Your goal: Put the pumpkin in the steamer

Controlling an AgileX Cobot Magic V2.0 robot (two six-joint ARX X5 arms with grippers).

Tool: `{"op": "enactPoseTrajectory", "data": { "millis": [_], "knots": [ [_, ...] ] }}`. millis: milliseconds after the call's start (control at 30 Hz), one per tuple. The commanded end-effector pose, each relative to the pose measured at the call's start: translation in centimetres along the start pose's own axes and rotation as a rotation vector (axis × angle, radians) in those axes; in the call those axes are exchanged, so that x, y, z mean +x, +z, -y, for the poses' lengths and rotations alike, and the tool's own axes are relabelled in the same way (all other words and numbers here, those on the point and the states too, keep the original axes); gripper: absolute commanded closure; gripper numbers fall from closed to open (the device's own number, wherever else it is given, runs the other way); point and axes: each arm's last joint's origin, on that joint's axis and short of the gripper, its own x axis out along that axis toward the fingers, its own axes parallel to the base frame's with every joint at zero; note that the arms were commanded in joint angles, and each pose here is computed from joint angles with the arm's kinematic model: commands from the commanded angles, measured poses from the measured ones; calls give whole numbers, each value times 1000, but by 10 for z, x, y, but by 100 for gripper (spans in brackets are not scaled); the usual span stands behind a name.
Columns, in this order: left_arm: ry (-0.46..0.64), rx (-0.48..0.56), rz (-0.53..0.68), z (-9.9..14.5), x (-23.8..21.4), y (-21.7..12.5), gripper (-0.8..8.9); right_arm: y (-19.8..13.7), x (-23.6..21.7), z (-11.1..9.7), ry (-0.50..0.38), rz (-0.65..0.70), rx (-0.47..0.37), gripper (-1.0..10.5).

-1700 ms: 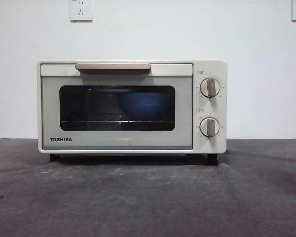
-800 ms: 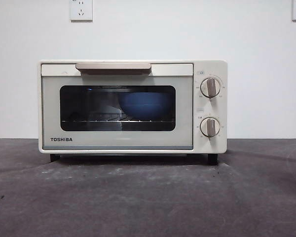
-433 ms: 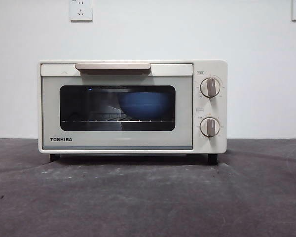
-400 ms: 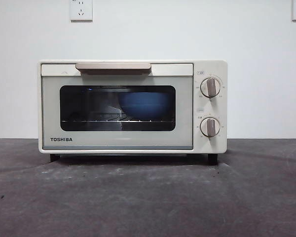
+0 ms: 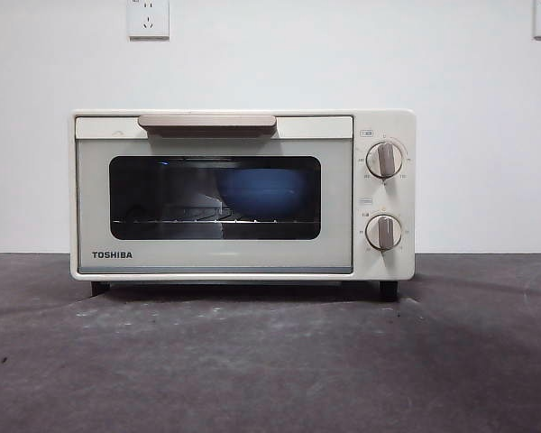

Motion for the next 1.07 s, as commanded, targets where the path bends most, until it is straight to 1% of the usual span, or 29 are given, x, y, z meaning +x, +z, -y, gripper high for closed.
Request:
{"op": "enactPoseTrajectory", "data": {
  "millis": [33,100,167,267,367,433,600,767,867,1067],
  "knots": [
    [4,7,-24,-1,2,-7,795,-17,1,8,-77,-2,-47,929],
    [4,7,-24,-1,2,-7,795,-27,1,11,-115,-17,-83,929],
    [4,7,-24,-1,2,-7,795,-37,1,13,-124,-30,-113,929],
    [4,7,-24,-1,2,-7,795,-41,-1,15,-165,-71,-167,929],
    [4,7,-24,-1,2,-7,795,-43,-3,15,-206,-77,-187,929],
    [4,7,-24,-1,2,-7,795,-42,-4,15,-210,-66,-207,929],
    [4,7,-24,-1,2,-7,795,-42,-3,12,-184,-69,-212,929],
    [4,7,-24,-1,2,-7,795,-42,-3,11,-181,-68,-213,929],
    [4,7,-24,-1,2,-7,795,-42,-3,10,-153,-63,-210,929],
    [4,7,-24,-1,2,-7,795,-40,-3,10,-159,-45,-212,929]
  ]
}}
